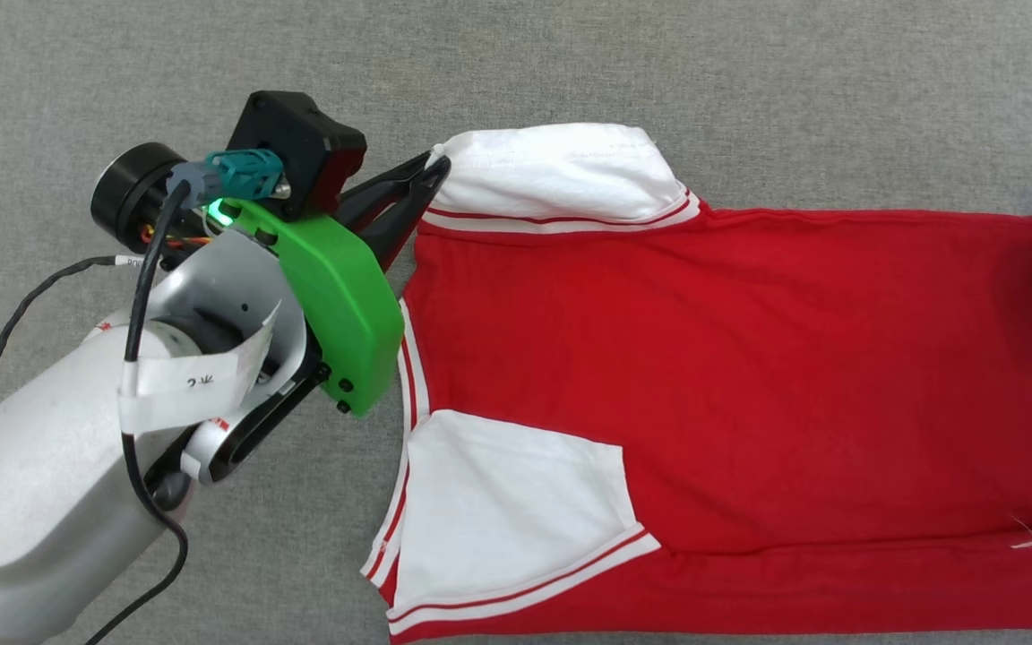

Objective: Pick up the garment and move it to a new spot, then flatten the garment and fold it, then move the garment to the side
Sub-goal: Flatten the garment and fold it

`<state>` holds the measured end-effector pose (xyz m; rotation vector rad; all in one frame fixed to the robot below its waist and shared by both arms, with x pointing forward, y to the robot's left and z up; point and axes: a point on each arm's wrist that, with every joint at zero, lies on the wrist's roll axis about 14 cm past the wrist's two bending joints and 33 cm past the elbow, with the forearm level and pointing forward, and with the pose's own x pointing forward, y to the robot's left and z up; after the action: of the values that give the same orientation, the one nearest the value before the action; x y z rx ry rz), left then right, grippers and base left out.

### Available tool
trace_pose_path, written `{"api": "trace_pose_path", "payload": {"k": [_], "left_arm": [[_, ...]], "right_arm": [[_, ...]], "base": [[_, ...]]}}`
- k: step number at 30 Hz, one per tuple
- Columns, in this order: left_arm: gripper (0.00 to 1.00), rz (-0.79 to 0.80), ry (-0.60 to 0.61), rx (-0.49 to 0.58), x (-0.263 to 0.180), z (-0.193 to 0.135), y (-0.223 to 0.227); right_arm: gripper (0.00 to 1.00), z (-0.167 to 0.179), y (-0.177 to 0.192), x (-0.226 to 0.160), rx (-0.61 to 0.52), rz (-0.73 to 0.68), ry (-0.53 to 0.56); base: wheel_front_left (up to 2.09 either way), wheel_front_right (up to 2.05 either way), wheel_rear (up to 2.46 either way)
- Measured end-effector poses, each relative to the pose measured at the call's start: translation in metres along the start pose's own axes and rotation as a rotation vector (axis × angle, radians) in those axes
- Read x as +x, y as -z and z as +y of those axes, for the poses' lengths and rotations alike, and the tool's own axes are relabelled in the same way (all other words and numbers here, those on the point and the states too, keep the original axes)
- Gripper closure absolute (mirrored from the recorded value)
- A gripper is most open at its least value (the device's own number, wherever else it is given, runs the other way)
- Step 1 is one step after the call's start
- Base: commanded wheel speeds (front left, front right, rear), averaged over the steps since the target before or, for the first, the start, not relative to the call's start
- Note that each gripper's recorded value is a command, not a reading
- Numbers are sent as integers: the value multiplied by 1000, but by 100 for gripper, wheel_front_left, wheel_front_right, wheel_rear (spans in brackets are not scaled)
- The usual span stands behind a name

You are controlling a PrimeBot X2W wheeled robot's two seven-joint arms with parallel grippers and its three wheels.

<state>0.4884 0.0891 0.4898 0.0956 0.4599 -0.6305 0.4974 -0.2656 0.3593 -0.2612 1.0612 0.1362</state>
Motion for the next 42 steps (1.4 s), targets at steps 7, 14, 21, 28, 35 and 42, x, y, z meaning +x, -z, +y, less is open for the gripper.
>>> {"api": "trace_pose_path", "payload": {"k": [7, 14, 21, 28, 35, 42], "left_arm": [[100, 1, -24, -12, -6, 3, 4], [100, -19, -71, -67, -18, 8, 8], [100, -79, -119, -101, -40, 8, 1], [100, -97, -136, -148, -68, -8, 5], [100, -99, -153, -209, -93, -30, 21], [100, -14, -156, -269, -113, -55, 62]], "right_arm": [[100, 5, -10, -1, 8, -76, -17], [100, -1, -30, -16, 70, -265, 4], [100, -12, -37, -50, 176, -434, 8], [100, -9, -31, -88, 257, -582, -24], [100, 4, -9, -113, 303, -637, -78], [100, 18, 25, -123, 305, -595, -119]], "base": [[0, 0, 0], [0, 0, 0], [0, 0, 0], [0, 0, 0], [0, 0, 0], [0, 0, 0]]}}
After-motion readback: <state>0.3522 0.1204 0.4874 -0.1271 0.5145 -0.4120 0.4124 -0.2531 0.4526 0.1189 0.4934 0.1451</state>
